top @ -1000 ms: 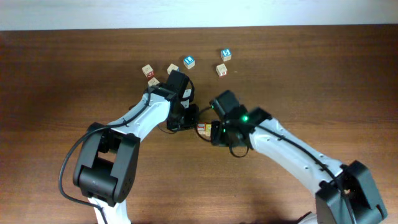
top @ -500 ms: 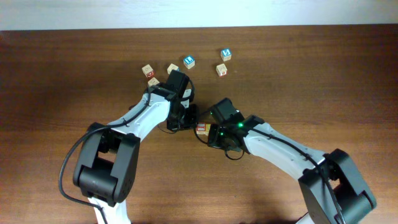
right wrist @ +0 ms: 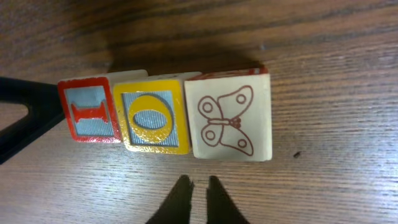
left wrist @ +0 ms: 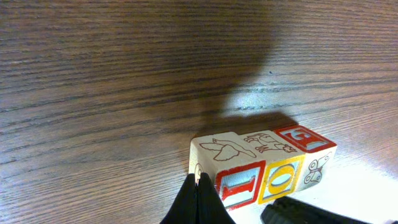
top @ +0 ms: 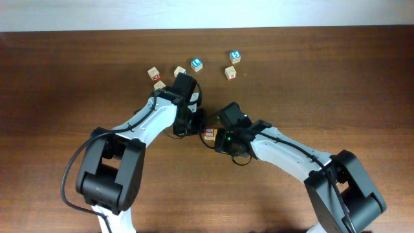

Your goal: Rotate 3 blocks

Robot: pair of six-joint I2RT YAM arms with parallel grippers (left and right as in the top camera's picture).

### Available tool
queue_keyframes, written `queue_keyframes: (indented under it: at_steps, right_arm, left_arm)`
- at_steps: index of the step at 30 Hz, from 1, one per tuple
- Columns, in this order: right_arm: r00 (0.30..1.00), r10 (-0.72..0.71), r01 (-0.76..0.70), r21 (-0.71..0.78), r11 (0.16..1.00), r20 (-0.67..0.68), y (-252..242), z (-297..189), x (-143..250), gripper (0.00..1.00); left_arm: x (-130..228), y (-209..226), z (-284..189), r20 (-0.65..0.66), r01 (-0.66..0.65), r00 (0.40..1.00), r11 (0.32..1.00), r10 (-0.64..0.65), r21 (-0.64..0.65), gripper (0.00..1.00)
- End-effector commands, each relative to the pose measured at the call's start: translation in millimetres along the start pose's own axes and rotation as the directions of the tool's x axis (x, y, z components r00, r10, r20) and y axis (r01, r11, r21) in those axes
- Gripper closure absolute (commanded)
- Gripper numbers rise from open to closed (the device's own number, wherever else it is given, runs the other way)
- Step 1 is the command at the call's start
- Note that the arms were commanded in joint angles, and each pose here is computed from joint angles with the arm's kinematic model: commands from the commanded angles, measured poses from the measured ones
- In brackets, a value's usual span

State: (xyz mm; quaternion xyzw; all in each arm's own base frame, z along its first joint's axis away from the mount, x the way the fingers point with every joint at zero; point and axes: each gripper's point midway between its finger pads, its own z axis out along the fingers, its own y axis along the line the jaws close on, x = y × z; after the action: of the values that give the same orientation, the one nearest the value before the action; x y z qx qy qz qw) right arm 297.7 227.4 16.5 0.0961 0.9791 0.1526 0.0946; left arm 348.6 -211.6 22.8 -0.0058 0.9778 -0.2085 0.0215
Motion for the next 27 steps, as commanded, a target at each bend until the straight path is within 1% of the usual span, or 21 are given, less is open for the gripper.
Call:
queue_keyframes:
  at_steps: [1,13,25,27]
  right_arm:
    - [1.000,0.017,-0.017,0.015,1.000,-0.016,-5.5,4.4,3.8,0.76]
    - [0.996,0.081,-0.080,0.018,0.997,-0.044,-17.0,15.3,-1.5,0.75]
    - [0.997,0.071,-0.071,0.006,0.997,-0.002,-13.8,16.1,-10.9,0.75]
    - [0.999,0.053,-0.053,-0.002,0.999,0.005,-11.9,16.1,-12.8,0.75]
  left_arm:
    - [2.6,-0.7,3.4,-0.012,-0.017,1.000,1.000,0.017,0.006,1.00]
    - [2.9,-0.7,3.4,-0.013,-0.017,1.000,1.000,0.017,0.006,1.00]
    - [3.1,-0.5,3.4,-0.014,-0.016,1.000,1.000,0.016,0.006,1.00]
    - [3.3,-0.5,3.4,-0.015,-0.016,1.000,1.000,0.016,0.006,1.00]
